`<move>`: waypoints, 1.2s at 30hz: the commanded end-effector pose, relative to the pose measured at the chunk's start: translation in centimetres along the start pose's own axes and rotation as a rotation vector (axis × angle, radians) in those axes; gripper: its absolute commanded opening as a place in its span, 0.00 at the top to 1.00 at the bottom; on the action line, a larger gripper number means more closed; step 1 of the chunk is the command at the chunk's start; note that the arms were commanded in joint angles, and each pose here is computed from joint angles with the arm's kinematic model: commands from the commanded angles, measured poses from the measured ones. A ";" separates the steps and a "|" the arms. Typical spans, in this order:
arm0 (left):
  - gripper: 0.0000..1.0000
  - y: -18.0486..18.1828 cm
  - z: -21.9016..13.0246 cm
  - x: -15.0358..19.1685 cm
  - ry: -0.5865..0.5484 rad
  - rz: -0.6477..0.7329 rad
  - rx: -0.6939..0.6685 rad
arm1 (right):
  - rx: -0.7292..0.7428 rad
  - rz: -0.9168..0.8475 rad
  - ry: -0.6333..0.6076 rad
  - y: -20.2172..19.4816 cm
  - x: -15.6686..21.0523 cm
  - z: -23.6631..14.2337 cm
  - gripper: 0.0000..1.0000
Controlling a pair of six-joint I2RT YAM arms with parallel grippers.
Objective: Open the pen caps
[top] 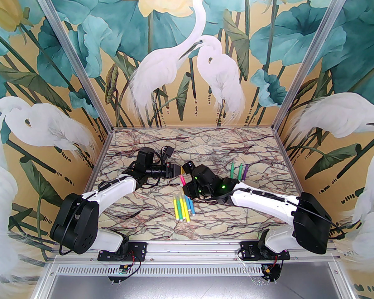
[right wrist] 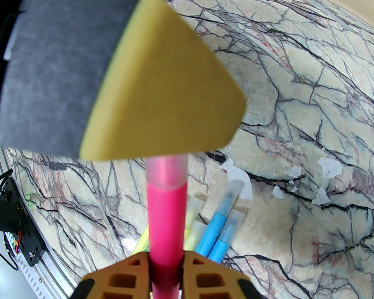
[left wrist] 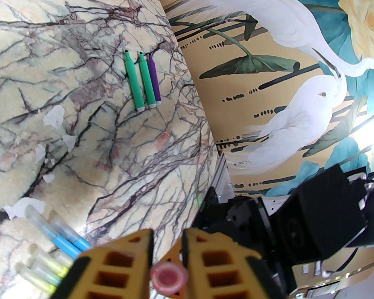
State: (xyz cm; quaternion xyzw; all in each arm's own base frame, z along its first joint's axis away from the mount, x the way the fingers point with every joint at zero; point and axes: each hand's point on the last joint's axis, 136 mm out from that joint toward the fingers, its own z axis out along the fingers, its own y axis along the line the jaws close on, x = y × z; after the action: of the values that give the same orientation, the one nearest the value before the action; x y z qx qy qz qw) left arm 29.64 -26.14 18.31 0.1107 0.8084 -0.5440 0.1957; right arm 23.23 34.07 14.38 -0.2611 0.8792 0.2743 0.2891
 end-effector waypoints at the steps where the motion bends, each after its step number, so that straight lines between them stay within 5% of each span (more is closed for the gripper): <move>1: 0.87 -1.3 0.2 -0.4 0.016 0.024 0.051 | -0.005 -0.014 -0.054 0.4 -1.9 -0.4 0.82; 9: 0.95 -1.9 0.2 -0.7 0.013 0.025 0.070 | 0.009 -0.008 -0.053 0.1 -1.7 -0.1 0.60; 13: 0.96 -2.6 0.1 -0.9 0.012 0.022 0.102 | 0.008 -0.002 -0.052 0.0 -1.6 0.2 0.59; 36: 1.00 -1.8 0.4 -1.2 -0.014 0.000 0.090 | 0.017 0.007 -0.023 -0.4 -0.5 -0.3 0.83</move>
State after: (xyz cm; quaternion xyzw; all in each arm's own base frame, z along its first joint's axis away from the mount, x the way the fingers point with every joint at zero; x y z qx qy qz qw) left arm 29.63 -26.89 20.21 0.1192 0.7816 -0.5804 0.1950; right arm 23.81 34.39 14.34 -0.2577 0.8770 0.2757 0.2975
